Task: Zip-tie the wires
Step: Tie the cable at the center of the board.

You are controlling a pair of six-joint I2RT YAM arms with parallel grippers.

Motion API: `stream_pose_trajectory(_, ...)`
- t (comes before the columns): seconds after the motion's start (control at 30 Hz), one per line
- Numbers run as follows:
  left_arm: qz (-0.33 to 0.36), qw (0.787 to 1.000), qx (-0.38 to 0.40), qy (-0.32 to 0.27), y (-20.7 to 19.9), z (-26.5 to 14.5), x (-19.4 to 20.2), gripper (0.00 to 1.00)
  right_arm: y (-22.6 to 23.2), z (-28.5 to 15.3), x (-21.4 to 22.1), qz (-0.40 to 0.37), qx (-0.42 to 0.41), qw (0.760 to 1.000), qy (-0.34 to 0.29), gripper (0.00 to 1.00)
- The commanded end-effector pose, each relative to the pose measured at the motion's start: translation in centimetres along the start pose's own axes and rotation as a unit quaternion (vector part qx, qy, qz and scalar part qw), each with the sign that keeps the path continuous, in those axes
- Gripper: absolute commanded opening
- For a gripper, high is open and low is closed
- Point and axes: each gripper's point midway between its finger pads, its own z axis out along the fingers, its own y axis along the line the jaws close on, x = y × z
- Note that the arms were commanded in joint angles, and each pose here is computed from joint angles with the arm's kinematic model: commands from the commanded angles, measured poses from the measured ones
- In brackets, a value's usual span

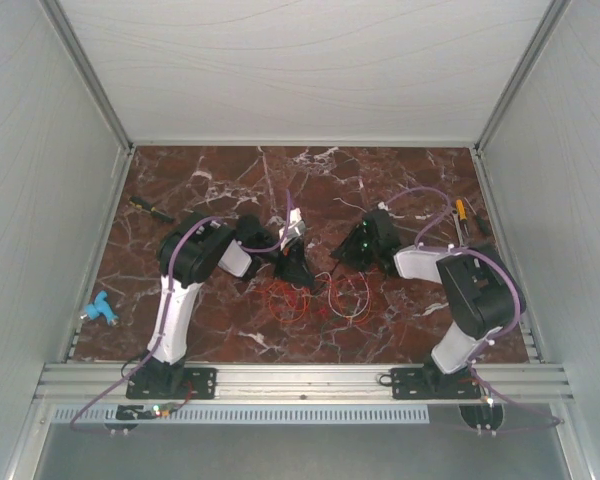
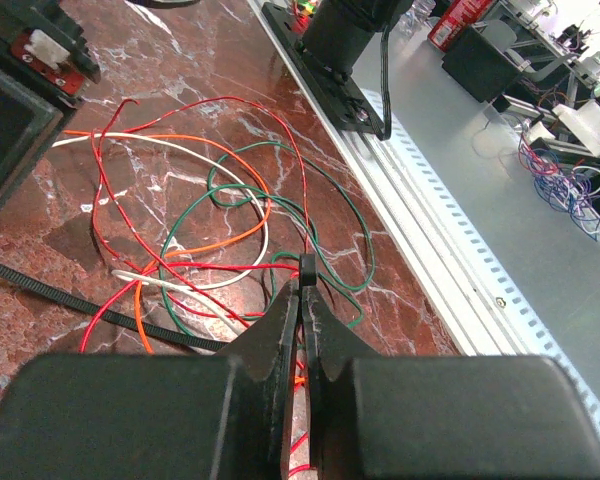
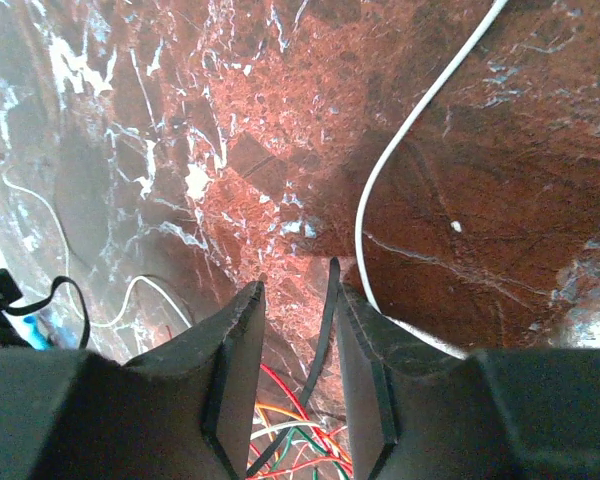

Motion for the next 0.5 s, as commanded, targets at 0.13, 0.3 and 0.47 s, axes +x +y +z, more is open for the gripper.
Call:
stream_pose_trajectory(0.13, 0.132, 0.991, 0.025, 0.021, -0.4, 0.0, -0.2, 0.00, -2.2, -0.2, 1.5, 0.009, -0.032, 0.999, -0.027, 0.32)
stream_pose_trajectory(0.3, 0.127, 0.991, 0.024, 0.020, -0.2, 0.0, 0.0, 0.00, -2.7, 0.4, 2.5, 0.009, -0.056, 0.998, -0.020, 0.29)
stream_pose_trajectory(0.47, 0.123, 0.992, 0.024, 0.021, -0.2, 0.0, 0.1, 0.00, -3.4, 0.9, 2.7, 0.009, -0.062, 0.998, -0.028, 0.22)
